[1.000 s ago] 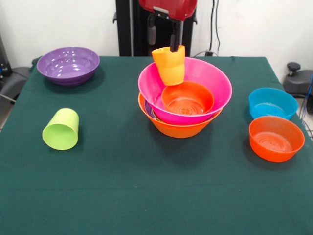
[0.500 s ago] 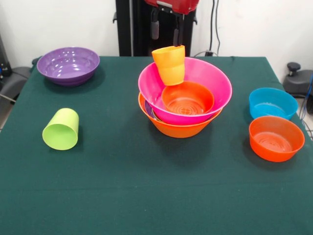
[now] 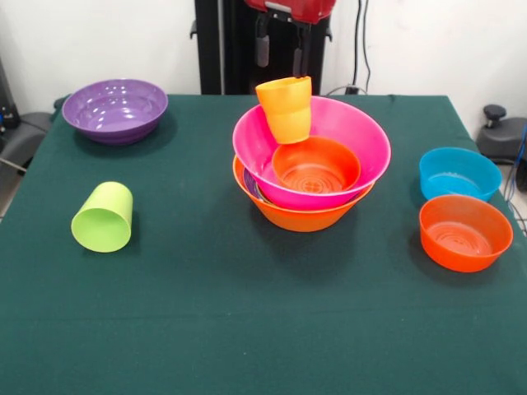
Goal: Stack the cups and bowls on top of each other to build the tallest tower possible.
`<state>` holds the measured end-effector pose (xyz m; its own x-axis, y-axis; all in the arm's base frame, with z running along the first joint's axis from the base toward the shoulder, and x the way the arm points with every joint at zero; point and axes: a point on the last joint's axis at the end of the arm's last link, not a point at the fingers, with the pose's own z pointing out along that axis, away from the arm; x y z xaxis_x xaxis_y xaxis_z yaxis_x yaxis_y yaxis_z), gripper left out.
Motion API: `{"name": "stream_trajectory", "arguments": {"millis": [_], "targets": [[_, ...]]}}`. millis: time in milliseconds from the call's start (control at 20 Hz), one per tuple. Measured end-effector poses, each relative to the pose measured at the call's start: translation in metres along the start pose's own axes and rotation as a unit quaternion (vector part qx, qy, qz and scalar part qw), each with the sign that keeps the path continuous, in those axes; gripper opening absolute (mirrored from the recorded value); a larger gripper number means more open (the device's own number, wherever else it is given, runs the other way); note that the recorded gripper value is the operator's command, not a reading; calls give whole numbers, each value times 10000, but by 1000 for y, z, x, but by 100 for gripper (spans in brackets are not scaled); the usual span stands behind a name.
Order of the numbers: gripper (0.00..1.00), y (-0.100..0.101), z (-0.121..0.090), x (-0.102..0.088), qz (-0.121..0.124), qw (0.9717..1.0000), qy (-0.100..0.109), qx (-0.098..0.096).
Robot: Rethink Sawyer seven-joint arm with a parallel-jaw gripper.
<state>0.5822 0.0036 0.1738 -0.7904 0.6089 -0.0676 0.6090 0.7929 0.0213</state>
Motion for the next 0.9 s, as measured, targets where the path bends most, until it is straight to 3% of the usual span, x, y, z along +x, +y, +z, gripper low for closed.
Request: {"name": "stream_trajectory", "arguments": {"millis": [400,900], "targets": [[100,-2,7,7,-1,9999,-106,-60],[100,10,7,17,-131,9998,-106,-73]]}}
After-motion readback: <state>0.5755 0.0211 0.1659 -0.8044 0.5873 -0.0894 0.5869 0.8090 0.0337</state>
